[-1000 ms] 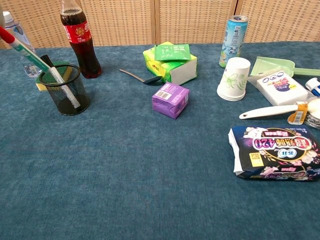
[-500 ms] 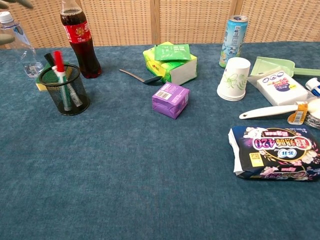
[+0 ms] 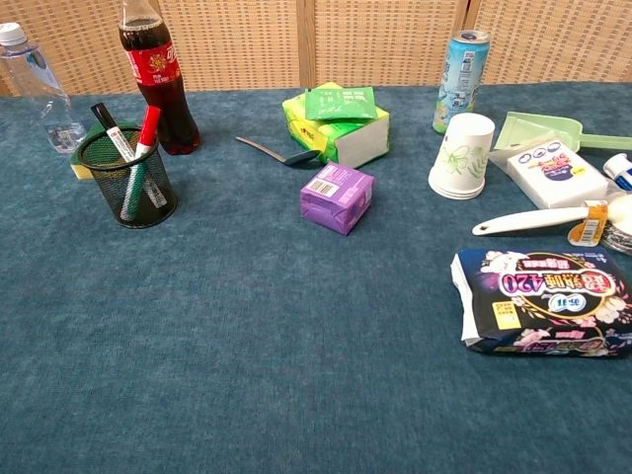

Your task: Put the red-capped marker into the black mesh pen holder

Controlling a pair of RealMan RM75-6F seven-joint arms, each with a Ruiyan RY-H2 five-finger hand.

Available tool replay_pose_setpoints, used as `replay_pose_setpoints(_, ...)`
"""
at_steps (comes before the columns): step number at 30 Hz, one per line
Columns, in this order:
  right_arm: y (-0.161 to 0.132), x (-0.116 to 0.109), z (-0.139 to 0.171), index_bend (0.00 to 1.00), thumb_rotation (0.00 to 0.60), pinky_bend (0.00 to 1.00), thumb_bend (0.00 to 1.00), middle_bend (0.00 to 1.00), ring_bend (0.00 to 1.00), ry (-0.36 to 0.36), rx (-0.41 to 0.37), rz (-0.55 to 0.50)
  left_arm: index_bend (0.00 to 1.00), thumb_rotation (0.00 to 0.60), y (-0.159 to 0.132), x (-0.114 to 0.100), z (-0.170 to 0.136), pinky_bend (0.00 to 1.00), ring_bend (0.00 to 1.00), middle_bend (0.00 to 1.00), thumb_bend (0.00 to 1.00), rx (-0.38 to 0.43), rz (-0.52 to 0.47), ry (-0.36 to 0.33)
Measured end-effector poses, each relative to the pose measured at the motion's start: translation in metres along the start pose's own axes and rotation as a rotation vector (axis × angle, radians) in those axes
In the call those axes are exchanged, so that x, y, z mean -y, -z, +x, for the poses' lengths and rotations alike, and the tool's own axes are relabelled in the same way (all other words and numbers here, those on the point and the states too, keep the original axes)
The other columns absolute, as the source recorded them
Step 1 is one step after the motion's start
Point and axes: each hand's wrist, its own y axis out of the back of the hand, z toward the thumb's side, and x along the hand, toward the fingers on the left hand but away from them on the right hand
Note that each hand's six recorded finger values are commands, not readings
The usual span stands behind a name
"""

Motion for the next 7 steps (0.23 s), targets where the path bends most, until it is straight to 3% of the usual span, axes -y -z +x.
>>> replay_pose_setpoints(7, 0.0, 0.0, 0.0, 0.0, 0.6, 0.14, 0.0, 0.0, 0.0, 0.002, 0.001, 0.001, 0.21, 0.6, 0.035, -0.001, -0.045, 0.0, 0.0, 0.0, 0.41, -0.155, 0.154, -0.037)
